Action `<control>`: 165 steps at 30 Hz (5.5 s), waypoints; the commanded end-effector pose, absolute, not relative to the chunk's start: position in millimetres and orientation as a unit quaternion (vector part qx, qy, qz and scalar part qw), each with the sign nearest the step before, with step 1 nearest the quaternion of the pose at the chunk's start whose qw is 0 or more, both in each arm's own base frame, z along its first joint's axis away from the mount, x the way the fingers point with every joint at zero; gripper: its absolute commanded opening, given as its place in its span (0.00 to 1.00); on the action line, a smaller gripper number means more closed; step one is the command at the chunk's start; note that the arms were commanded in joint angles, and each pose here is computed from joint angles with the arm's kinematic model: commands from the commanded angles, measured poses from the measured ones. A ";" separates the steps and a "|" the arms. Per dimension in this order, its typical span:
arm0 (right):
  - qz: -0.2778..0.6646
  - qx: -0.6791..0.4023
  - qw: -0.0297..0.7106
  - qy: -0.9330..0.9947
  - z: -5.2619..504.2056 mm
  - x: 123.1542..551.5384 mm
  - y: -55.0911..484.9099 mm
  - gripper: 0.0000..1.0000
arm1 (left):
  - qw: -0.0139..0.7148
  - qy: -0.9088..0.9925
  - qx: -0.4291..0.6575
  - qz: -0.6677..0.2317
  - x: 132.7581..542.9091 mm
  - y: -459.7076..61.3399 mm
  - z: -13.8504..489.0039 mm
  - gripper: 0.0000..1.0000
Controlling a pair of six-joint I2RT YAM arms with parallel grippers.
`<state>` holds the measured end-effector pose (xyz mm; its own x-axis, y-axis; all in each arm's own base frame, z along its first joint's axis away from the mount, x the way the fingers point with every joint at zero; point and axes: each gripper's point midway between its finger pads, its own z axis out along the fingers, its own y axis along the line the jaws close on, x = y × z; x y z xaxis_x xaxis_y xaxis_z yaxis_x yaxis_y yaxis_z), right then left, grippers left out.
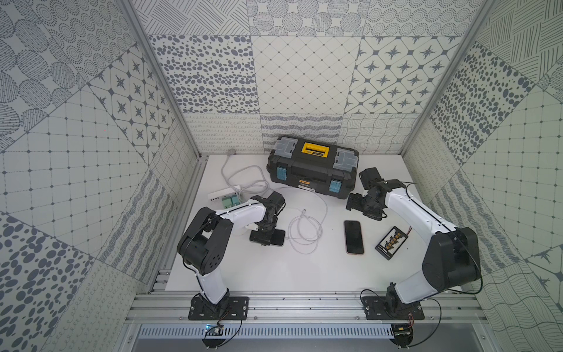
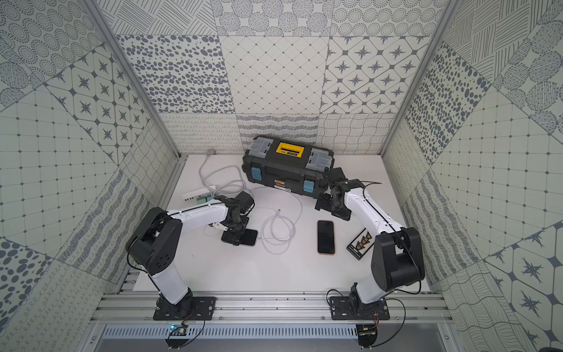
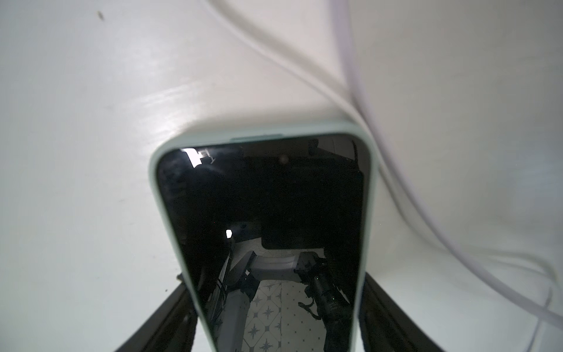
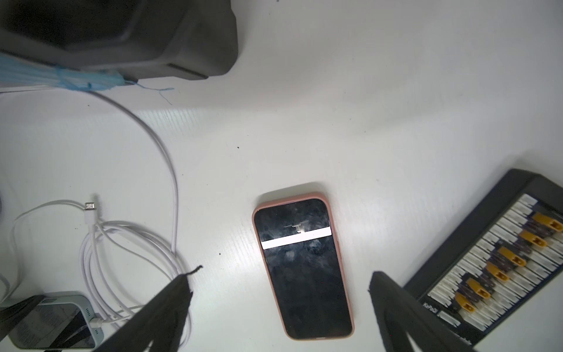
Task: Unplug the charging cable from the phone
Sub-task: Pick up the phone at the center of the board, then remove the charging cable from the phone.
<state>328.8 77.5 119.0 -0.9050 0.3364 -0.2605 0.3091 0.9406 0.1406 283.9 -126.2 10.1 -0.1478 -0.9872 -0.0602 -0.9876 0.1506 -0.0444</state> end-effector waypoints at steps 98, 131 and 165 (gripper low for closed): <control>0.362 -0.280 0.040 0.888 117.0 274.7 399.6 0.31 | 0.105 0.849 -0.492 -0.160 353.3 -106.6 114.4 0.39; 0.358 -0.276 0.043 0.891 114.8 275.5 398.0 0.03 | 0.103 0.845 -0.497 -0.170 354.5 -105.8 114.7 0.37; 0.356 -0.277 0.050 0.891 117.3 275.5 394.6 0.00 | 0.108 0.840 -0.503 -0.173 352.7 -99.7 117.9 0.34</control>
<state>274.9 392.9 112.3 -0.8488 -0.4590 -0.2626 -0.5143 0.6009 0.6119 346.7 -98.6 109.5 -0.4677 -0.8838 -0.0106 -0.8240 0.4403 -0.3565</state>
